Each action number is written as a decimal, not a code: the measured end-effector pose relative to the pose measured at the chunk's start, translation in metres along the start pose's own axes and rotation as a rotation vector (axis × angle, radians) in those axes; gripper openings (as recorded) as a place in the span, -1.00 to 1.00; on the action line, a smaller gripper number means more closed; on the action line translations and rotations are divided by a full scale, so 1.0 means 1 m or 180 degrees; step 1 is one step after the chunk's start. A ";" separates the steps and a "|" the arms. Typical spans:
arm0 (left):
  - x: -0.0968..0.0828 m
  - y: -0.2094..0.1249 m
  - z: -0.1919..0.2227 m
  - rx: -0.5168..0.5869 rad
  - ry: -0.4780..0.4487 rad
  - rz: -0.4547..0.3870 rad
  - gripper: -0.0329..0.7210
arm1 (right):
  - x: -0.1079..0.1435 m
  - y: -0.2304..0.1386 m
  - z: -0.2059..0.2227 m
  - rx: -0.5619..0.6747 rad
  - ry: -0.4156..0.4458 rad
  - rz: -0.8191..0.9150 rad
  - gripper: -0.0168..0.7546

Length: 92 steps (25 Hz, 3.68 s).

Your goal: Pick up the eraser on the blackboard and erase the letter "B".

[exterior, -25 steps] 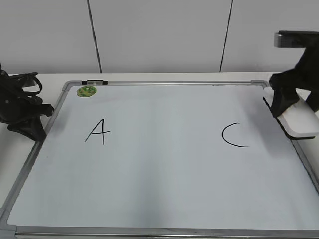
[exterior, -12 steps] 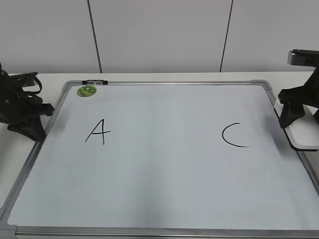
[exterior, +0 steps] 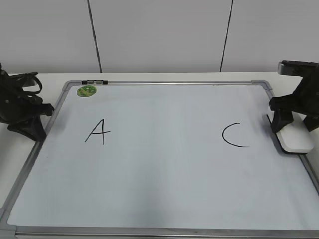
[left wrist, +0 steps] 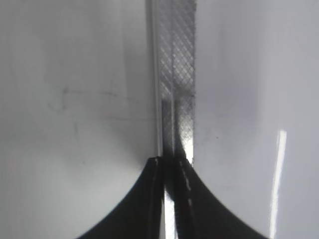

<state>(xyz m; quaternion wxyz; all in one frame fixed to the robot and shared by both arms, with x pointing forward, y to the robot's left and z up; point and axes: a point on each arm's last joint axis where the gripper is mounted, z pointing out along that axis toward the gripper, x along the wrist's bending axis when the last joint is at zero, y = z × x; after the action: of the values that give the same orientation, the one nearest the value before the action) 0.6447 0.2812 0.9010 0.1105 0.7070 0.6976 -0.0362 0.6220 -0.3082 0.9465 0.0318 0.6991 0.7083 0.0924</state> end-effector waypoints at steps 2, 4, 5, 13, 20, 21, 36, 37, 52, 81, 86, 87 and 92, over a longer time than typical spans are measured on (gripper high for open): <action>0.000 0.000 0.000 0.0000 0.0000 0.0000 -0.87 | 0.000 0.001 0.000 -0.0002 0.0000 -0.0002 0.47; 0.000 0.000 0.000 -0.0006 0.0001 0.0000 -0.87 | 0.000 0.001 0.002 0.0005 0.0012 0.0009 0.47; 0.000 0.000 0.000 -0.0006 0.0001 0.0000 -0.87 | 0.000 0.001 0.004 0.0018 0.0013 0.0011 0.47; 0.000 0.000 0.000 -0.0006 0.0001 0.0000 -0.87 | -0.001 -0.001 0.017 0.0149 0.0041 0.0039 0.48; 0.000 0.000 0.000 -0.0011 0.0002 0.0000 -0.87 | 0.000 0.002 0.012 0.0194 0.0063 0.0031 0.68; 0.000 0.000 0.000 -0.0011 0.0002 0.0000 -0.87 | 0.001 0.004 0.009 0.0197 0.0067 0.0026 0.68; 0.000 0.000 0.000 -0.0011 0.0002 0.0000 -0.80 | 0.007 0.031 -0.101 -0.0131 -0.0048 -0.0183 0.61; 0.000 0.000 0.000 -0.0011 0.0002 0.0000 -0.75 | 0.007 0.030 -0.104 -0.0144 -0.0042 -0.0183 0.60; -0.017 0.037 -0.062 0.0111 -0.0128 0.0209 0.07 | 0.018 0.008 -0.177 -0.0695 0.0017 -0.0215 0.58; -0.070 -0.120 -0.316 -0.1695 -0.0095 0.0438 0.06 | 0.037 -0.148 -0.273 -0.1451 0.0007 -0.0328 0.58; -0.067 -0.158 -0.304 -0.1580 -0.0096 0.0413 0.06 | 0.040 -0.179 -0.283 -0.1633 -0.0008 -0.0349 0.58; -0.067 -0.165 -0.301 -0.1562 -0.0097 0.0404 0.05 | 0.040 -0.183 -0.285 -0.1666 -0.0011 -0.0353 0.58; -0.064 -0.213 -0.283 -0.1487 -0.0106 0.0412 0.05 | 0.044 -0.211 -0.291 -0.1843 0.0052 -0.0303 0.58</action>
<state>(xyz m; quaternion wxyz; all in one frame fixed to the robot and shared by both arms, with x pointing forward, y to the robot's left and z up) 0.4027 0.2775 1.1667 0.2846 0.7048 0.6384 0.1215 0.3632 -0.2909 1.1983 0.2285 0.6261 0.6848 0.2947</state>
